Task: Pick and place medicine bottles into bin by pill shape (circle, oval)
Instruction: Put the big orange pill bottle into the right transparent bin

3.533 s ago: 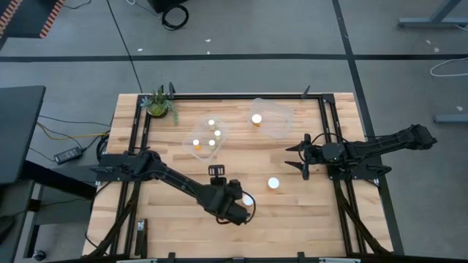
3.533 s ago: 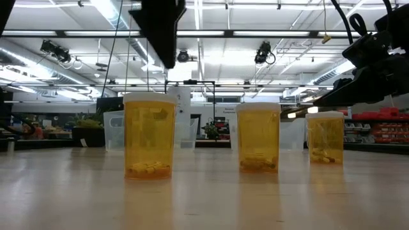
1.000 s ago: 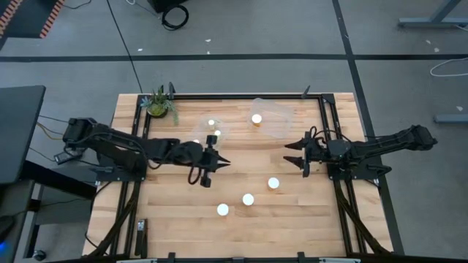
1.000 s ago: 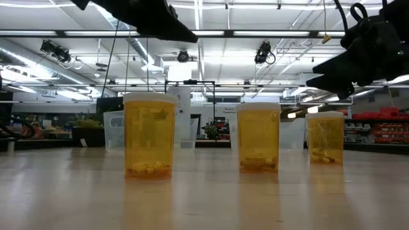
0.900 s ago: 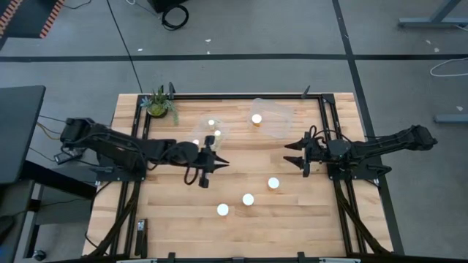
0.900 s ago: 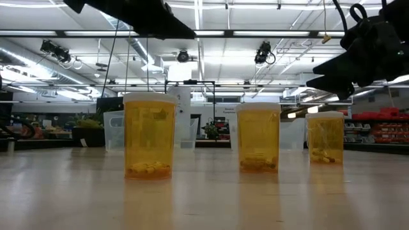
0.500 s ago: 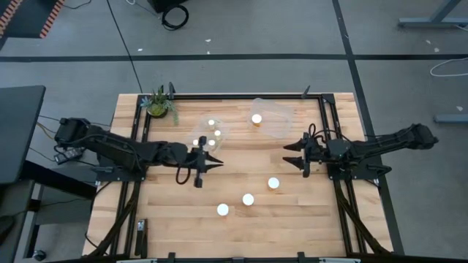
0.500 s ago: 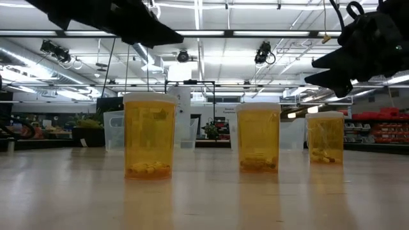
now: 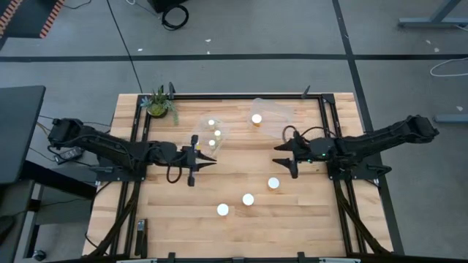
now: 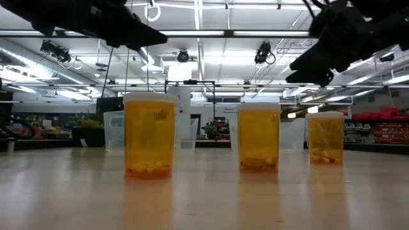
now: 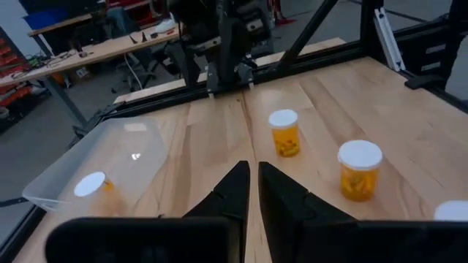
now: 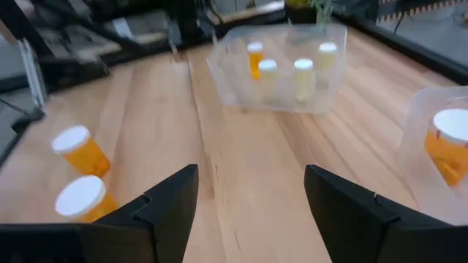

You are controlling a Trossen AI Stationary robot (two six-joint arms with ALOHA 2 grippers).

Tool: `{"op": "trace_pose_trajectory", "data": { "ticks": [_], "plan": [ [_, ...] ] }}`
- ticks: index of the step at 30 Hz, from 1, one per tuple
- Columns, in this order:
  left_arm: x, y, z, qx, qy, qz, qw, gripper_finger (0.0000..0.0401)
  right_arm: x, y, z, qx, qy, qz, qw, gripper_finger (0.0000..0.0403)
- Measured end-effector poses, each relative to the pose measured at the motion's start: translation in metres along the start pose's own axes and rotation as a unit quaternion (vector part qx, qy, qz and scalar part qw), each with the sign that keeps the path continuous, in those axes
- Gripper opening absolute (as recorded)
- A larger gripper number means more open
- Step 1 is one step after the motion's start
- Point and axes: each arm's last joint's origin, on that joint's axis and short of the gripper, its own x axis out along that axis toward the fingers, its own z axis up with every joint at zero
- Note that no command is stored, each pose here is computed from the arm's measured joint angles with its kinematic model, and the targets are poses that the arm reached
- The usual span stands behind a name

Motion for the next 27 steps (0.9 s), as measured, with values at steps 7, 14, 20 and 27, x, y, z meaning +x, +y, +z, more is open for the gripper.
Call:
{"op": "trace_pose_trajectory", "data": {
  "ticks": [7, 14, 20, 27],
  "plan": [
    [-0.018, 0.003, -0.003, -0.005, -0.023, 0.005, 1.0, 0.0039, 0.026, 0.014, 0.021, -0.008, 0.069, -0.008, 0.998, 0.0257],
    [-0.033, 0.004, -0.009, -0.004, -0.037, 0.008, 0.999, 0.0041, 0.049, 0.038, 0.037, -0.025, 0.115, 0.006, 0.993, 0.0257],
    [-0.045, 0.004, -0.022, -0.005, -0.046, 0.011, 0.999, 0.0041, 0.063, 0.059, 0.044, -0.03, 0.144, 0.007, 0.989, 0.0257],
    [-0.059, 0.003, -0.034, -0.008, -0.082, 0.018, 0.996, 0.0041, 0.07, 0.072, 0.044, -0.025, 0.179, -0.023, 0.983, 0.0257]
  ]
}}
